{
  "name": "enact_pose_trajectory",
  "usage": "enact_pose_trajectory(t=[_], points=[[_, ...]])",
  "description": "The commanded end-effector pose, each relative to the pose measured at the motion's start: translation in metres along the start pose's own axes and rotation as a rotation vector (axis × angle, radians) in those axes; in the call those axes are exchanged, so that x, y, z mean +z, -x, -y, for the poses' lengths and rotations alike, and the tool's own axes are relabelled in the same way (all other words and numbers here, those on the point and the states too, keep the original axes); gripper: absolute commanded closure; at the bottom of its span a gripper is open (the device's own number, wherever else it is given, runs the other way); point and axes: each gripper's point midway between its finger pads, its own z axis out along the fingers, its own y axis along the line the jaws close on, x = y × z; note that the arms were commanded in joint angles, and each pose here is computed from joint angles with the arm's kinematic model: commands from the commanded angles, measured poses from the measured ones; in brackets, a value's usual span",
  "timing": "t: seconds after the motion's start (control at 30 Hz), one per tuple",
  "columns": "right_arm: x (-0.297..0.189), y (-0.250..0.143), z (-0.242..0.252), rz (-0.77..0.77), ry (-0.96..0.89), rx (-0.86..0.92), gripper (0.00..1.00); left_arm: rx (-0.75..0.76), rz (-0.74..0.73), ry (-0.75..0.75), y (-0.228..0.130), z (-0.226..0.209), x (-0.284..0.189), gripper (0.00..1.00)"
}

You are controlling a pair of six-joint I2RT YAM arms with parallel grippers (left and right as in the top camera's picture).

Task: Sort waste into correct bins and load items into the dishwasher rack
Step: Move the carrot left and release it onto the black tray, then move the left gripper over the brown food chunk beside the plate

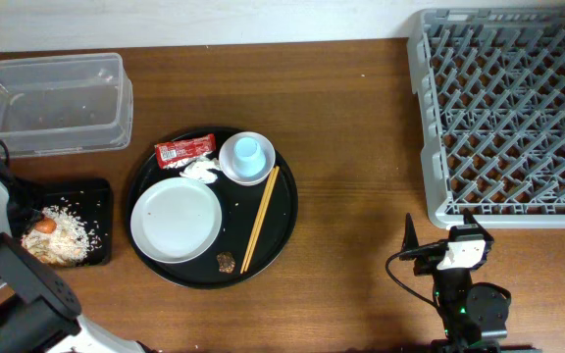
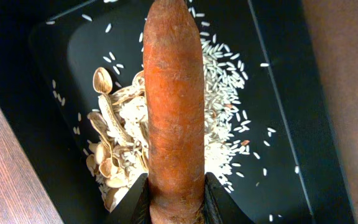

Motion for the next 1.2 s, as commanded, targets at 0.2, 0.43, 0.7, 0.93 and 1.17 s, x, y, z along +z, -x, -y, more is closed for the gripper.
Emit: enact_pose_trajectory(t=[0.2,0.43,0.7,0.93,1.17], points=[[0.000,-0.003,0.000,-0.002,-0.002,-0.003,0.02,0.004,-0.092,0.028,-0.015,0.001,0.028,0.81],[0.000,-0.003,0.000,-0.002,-0.002,-0.003,0.02,0.005,-0.094,0.030,-0.016,0.001,0.029,0.50],[0.000,-0.003,0.000,-0.002,-0.002,-0.003,0.02,-0.004,-0.136,-0.083,-0.020,0.020,0.016,0.44],[0.000,-0.003,0.000,-0.002,-0.002,-0.003,0.02,0.053,-0.031,-0.292,-0.022,0.056,-0.068,0.43],[0.000,-0.003,0.000,-0.002,-0.002,-0.003,0.02,0.349,-0.045,-0.418,-0.109,0.094,-0.148,0.36]])
